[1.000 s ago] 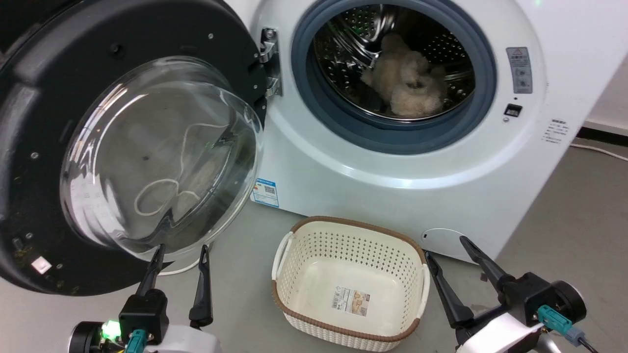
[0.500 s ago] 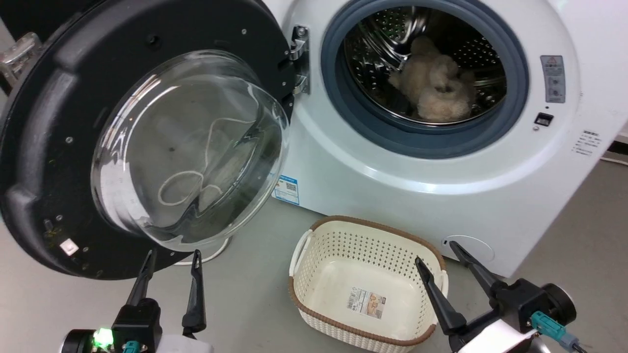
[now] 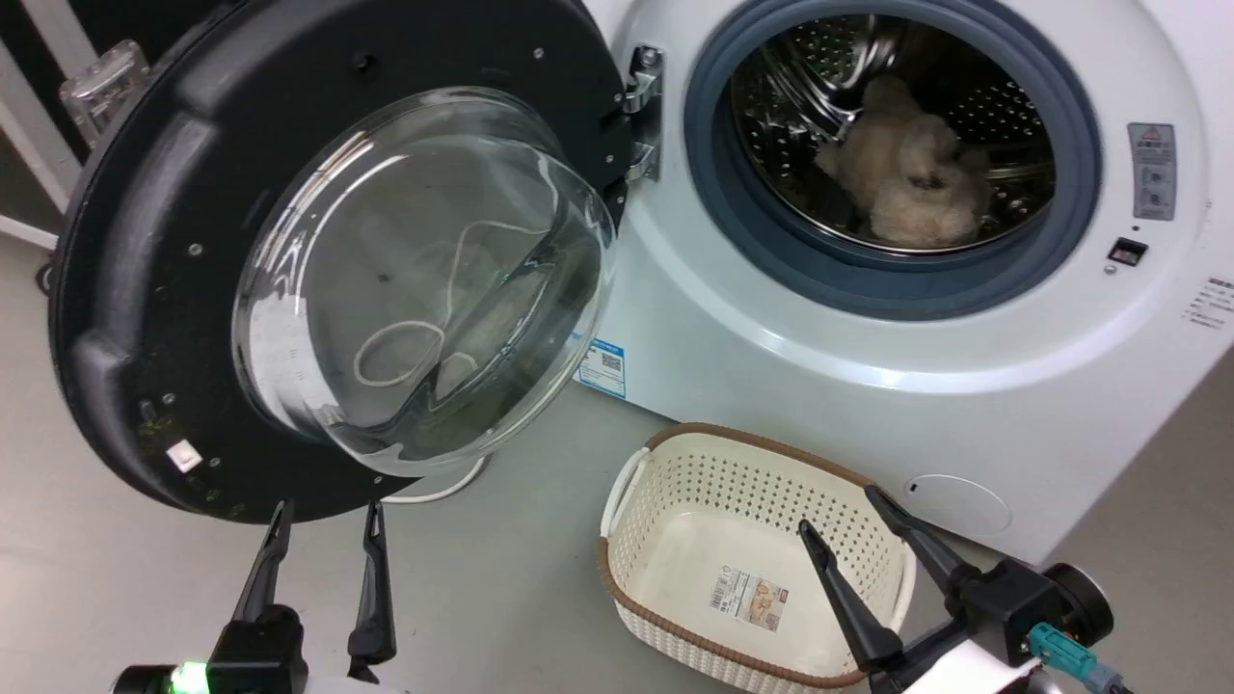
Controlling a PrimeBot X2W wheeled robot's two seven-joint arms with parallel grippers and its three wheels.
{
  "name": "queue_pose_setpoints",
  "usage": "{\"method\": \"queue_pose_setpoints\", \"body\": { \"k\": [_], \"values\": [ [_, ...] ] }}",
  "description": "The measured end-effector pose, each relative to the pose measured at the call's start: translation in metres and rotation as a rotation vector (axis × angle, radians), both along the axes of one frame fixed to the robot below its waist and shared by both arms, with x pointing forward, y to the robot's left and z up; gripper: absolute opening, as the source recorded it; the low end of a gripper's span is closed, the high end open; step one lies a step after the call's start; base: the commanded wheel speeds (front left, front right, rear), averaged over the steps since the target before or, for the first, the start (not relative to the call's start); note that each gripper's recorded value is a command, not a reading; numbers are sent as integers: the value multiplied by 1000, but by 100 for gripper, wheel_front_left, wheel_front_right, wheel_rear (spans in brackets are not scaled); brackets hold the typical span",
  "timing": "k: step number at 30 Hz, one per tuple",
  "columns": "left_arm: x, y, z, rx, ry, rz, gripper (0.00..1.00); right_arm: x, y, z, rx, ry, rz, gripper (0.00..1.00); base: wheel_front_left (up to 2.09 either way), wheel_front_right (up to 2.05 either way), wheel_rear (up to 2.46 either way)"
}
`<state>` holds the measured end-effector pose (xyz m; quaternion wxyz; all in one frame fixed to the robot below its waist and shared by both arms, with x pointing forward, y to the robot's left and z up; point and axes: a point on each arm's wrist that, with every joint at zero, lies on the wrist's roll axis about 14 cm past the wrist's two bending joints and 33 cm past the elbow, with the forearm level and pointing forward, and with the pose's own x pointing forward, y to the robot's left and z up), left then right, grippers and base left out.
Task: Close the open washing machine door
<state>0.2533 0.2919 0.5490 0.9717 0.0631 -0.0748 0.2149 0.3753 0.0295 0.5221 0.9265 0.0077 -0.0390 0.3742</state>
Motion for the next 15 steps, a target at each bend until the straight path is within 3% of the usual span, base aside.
{"method": "queue_pose_setpoints", "body": {
  "k": [15],
  "values": [
    [-23, 9, 1, 11, -16, 61, 100, -8, 24, -3, 11, -1, 92, 100, 0, 0, 0]
  ]
}}
